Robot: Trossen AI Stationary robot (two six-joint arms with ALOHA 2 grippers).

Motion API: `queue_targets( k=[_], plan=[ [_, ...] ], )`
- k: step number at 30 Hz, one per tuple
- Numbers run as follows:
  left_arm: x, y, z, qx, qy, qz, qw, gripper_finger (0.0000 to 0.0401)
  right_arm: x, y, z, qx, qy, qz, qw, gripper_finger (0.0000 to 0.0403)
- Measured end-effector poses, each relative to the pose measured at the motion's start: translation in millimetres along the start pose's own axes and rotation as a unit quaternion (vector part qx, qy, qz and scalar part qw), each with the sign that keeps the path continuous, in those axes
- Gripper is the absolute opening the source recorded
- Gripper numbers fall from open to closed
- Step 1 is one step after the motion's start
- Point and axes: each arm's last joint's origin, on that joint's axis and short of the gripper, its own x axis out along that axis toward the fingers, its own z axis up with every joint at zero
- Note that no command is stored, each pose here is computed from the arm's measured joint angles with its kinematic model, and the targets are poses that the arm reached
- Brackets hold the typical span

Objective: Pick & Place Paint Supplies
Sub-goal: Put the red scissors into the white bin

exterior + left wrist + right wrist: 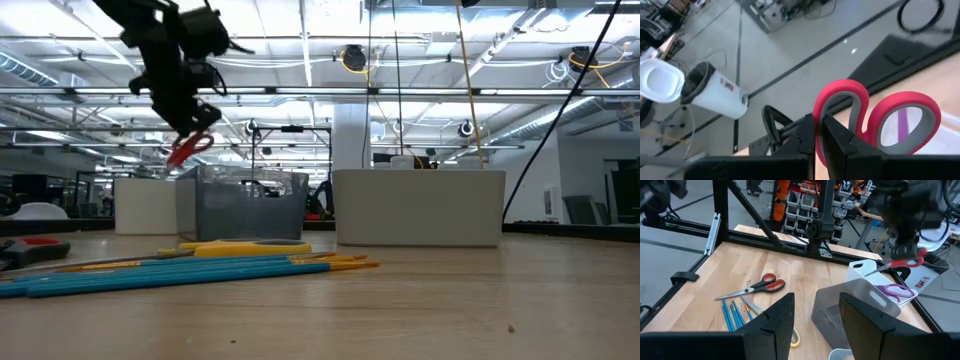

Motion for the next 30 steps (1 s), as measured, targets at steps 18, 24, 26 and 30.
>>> queue_targets(
  k=[18, 24, 26, 30],
  plan=[
    [43, -39, -11, 0.098, 0.038, 0.078, 0.991, 0.0010, 0, 0, 0, 0.000, 0.000, 0.000, 1.000, 0.0146],
    [49, -46, -15, 0.107, 0.051, 0.072, 0.990, 0.0016, 0, 0, 0, 0.001, 0.000, 0.000, 1.000, 0.0146],
    [51, -47, -16, 0.109, 0.054, 0.069, 0.990, 0.0015, 0, 0, 0, 0.001, 0.000, 0.000, 1.000, 0.0146],
    [52, -49, -17, 0.110, 0.057, 0.067, 0.990, 0.0025, 0, 0, 0, 0.001, 0.000, 0.000, 1.000, 0.0146]
  ],
)
